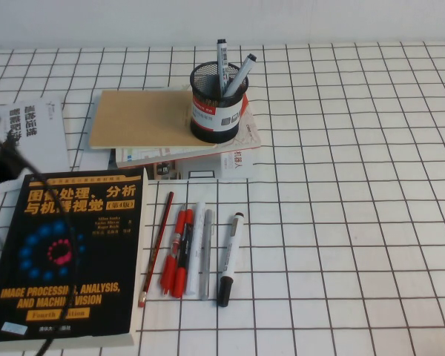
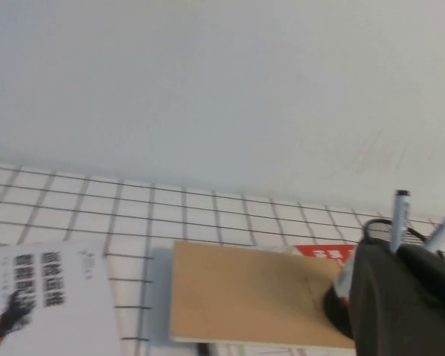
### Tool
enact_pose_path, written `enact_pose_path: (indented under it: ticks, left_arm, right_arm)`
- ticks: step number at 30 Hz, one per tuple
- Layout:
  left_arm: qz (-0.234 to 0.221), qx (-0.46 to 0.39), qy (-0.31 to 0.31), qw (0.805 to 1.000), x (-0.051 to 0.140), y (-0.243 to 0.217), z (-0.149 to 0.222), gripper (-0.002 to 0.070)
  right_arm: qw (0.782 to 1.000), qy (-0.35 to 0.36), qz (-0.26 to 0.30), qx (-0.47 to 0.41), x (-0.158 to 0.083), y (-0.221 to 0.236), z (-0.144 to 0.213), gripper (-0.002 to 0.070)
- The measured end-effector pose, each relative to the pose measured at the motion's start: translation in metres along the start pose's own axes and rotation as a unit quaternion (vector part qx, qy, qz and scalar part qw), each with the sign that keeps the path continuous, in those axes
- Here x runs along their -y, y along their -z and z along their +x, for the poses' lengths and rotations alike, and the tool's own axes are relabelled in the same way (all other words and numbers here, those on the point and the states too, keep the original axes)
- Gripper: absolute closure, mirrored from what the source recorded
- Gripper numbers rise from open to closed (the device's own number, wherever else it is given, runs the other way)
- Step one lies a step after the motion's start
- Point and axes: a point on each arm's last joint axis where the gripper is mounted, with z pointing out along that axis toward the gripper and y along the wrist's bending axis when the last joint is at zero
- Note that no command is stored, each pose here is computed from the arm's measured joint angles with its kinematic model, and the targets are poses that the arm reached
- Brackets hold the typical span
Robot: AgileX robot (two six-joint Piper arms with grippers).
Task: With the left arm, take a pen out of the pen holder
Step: 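Take a marker out of the pen holder and lay it on the table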
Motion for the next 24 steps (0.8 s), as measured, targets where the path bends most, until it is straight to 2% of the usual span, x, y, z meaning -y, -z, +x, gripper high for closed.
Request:
enact_pose_path:
  ticks: [4, 9, 14, 18, 24]
  left_arm:
    - [0.057, -0.022, -0.022, 0.998, 0.024, -0.037, 0.009, 0.0677]
    - [0.099, -0.065, -0.085, 0.989, 0.051, -0.086, 0.021, 0.0652]
    - [0.132, -0.073, -0.174, 0.973, 0.074, -0.128, 0.022, 0.0498]
    - [0.152, -0.068, -0.215, 0.962, 0.091, -0.159, 0.019, 0.0357]
    - [0.17, -0.064, -0.258, 0.949, 0.109, -0.2, 0.026, 0.0315]
  right_arm:
    - [1.0, 0.0, 0.0, 0.0, 0.0, 0.0, 0.0, 0.0693]
    - [1.0, 0.0, 0.0, 0.0, 0.0, 0.0, 0.0, 0.0692]
    - [1.0, 0.0, 0.0, 0.0, 0.0, 0.0, 0.0, 0.0692]
    - [1.0, 0.0, 0.0, 0.0, 0.0, 0.0, 0.0, 0.0692]
    - [1.0, 0.0, 0.0, 0.0, 0.0, 0.0, 0.0, 0.0693]
